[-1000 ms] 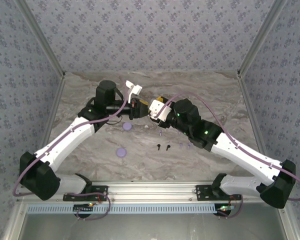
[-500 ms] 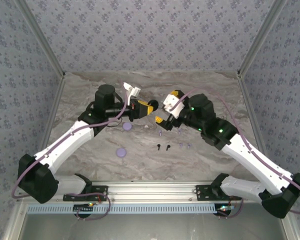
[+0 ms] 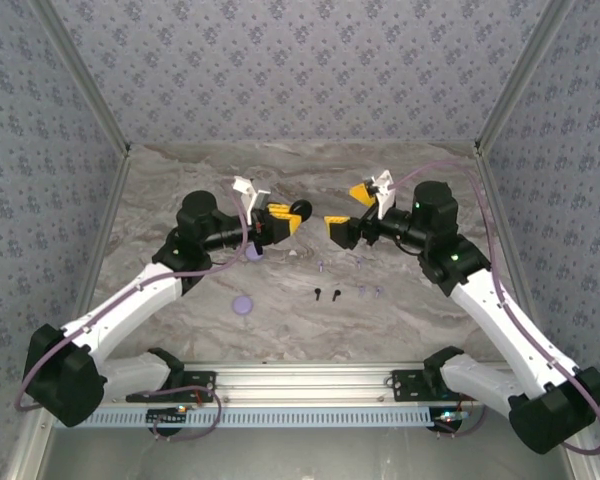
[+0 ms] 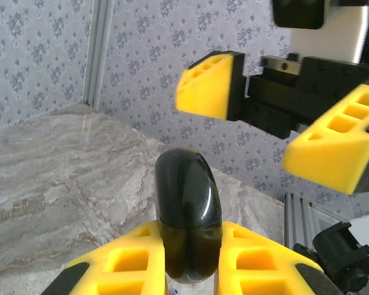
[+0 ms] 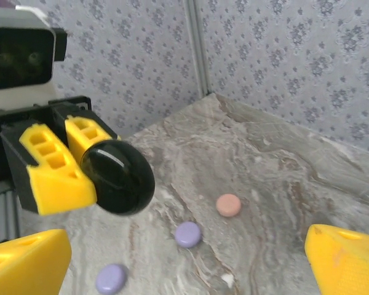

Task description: Insert wireless bluetooth earbuds into charging case

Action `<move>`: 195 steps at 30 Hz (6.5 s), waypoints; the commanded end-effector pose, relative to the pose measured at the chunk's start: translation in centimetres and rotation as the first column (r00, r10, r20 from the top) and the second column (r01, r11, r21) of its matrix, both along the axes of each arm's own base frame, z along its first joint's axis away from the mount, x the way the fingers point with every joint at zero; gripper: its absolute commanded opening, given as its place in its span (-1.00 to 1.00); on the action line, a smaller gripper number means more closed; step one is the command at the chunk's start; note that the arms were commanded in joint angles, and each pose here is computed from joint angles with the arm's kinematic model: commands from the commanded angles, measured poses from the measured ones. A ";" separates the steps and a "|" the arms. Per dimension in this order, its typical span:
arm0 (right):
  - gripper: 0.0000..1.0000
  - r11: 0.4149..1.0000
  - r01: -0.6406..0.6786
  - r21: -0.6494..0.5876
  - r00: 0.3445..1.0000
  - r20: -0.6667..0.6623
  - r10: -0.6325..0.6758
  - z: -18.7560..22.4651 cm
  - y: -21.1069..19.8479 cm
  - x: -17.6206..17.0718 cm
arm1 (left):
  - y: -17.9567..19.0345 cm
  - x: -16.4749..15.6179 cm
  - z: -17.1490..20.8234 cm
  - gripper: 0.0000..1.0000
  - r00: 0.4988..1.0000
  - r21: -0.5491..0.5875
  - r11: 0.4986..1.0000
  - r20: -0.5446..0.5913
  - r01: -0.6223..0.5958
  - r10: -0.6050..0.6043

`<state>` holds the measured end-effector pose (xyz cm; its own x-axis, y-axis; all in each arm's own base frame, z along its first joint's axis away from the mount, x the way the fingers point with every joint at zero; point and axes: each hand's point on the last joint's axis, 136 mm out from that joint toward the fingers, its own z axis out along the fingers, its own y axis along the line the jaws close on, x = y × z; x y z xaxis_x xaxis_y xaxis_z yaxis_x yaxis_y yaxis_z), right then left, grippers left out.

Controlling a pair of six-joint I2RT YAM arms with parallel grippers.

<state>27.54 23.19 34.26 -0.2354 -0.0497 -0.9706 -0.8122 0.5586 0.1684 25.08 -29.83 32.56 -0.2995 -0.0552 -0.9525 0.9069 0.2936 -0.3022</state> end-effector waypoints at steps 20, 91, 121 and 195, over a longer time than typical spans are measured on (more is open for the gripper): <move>1.00 0.999 0.003 0.047 1.000 -0.013 -0.002 0.9 2.3 2.3 | -0.8 -1.8 2.4 -1.00 0.987 -0.014 0.999 0.151 0.052 -0.050; -0.09 0.742 0.040 -0.669 0.369 -0.681 -0.633 -30.7 -1.2 -4.2 | 3.5 -2.0 -1.5 -1.00 0.957 0.061 0.978 0.226 -0.198 0.180; -0.43 0.728 0.027 -0.685 0.382 -0.666 -0.641 -32.5 -0.2 -3.4 | 3.3 -1.7 -1.9 -1.00 0.961 0.082 0.977 0.213 -0.197 0.176; -0.52 0.952 0.306 -0.011 0.855 -0.436 -0.280 -2.9 3.8 -0.2 | -2.5 -1.2 -2.4 -1.00 0.982 0.028 0.999 0.186 -0.025 0.020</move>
<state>27.24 26.62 30.23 -0.6374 0.1303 -0.7595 -0.4402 0.7474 0.4977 24.20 -31.76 27.50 -0.1742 0.0150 -0.9846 0.9221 0.3533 -0.1577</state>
